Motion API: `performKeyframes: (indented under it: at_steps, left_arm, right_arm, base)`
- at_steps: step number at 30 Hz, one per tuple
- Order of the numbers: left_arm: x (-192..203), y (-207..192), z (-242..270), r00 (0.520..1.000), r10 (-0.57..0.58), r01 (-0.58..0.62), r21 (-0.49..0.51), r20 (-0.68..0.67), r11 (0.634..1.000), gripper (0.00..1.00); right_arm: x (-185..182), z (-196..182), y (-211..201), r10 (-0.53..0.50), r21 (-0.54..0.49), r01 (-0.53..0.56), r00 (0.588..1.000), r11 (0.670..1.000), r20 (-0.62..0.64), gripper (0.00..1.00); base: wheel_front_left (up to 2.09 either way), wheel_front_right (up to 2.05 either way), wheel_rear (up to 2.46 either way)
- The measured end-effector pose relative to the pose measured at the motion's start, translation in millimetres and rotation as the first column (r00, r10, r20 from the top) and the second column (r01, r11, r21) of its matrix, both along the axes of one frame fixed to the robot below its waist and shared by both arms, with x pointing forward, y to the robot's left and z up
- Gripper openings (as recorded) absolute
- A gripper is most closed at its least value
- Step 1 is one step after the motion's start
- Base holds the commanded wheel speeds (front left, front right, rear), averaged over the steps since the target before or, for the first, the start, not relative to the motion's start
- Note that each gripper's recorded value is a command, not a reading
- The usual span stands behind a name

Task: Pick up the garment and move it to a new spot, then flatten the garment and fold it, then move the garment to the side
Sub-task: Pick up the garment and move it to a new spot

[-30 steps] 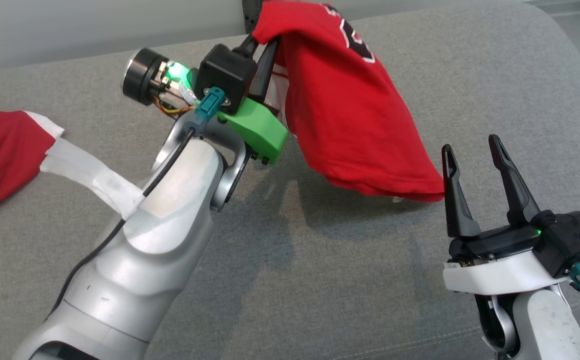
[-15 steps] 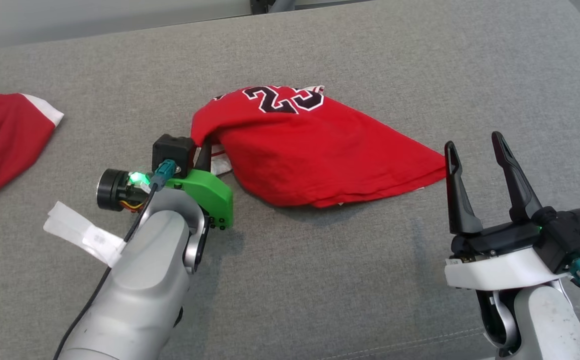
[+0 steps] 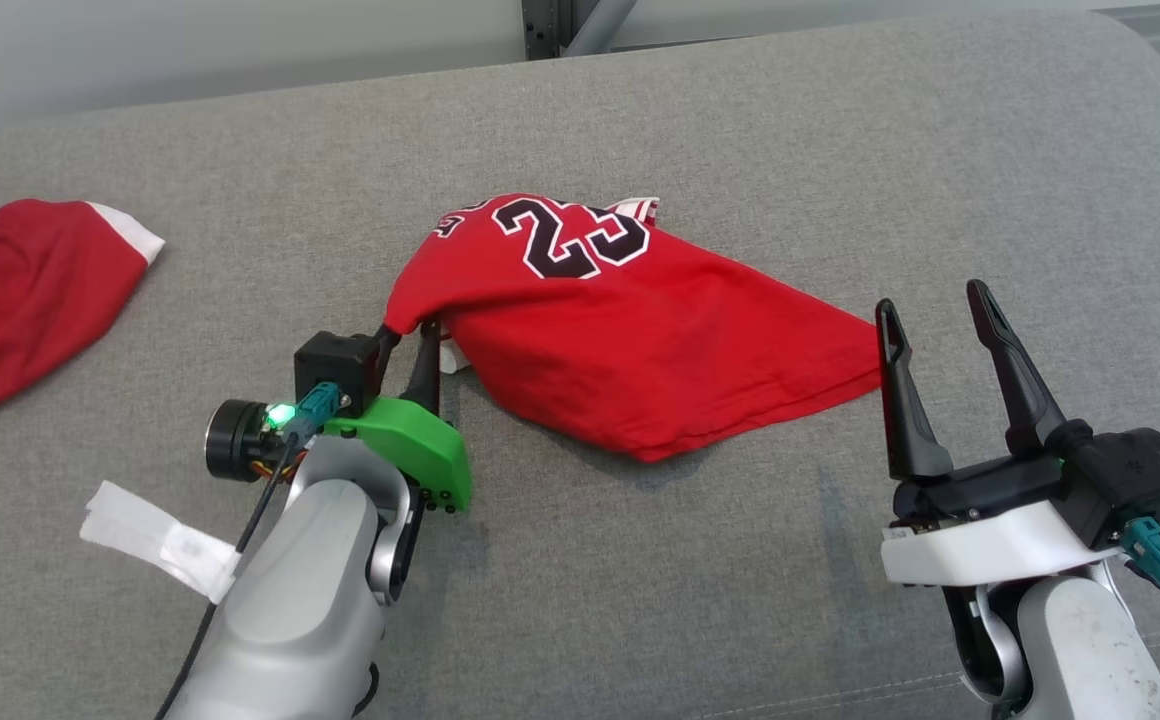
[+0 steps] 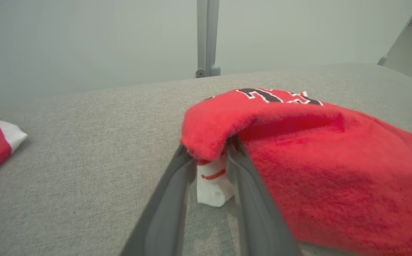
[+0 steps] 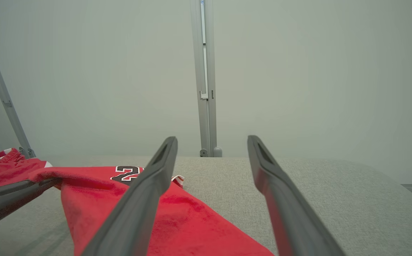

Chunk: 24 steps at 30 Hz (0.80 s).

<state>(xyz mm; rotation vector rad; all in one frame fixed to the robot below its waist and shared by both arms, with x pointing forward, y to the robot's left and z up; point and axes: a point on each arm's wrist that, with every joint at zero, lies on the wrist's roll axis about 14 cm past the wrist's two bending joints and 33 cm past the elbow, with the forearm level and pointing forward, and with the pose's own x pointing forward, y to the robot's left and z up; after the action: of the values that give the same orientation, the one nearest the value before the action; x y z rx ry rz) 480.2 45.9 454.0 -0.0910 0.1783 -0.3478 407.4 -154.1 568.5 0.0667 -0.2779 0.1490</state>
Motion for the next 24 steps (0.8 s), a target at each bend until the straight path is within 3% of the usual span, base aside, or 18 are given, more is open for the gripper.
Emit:
performKeyframes:
  at_steps: [13,24]
  left_arm:
    - [-34,26,30,0.992,0.057,-0.053,-0.037,0.115,0.998,1.0]
    - [-73,77,61,0.949,0.228,-0.211,-0.096,0.219,0.973,1.0]
  right_arm:
    - [-18,7,2,0.003,0.002,-0.003,1.0,1.0,0.014,1.0]
    - [-33,10,7,0.02,0.006,-0.02,1.0,1.0,0.018,1.0]
  base:
    - [0.0,0.0,0.0]
    - [0.0,0.0,0.0]
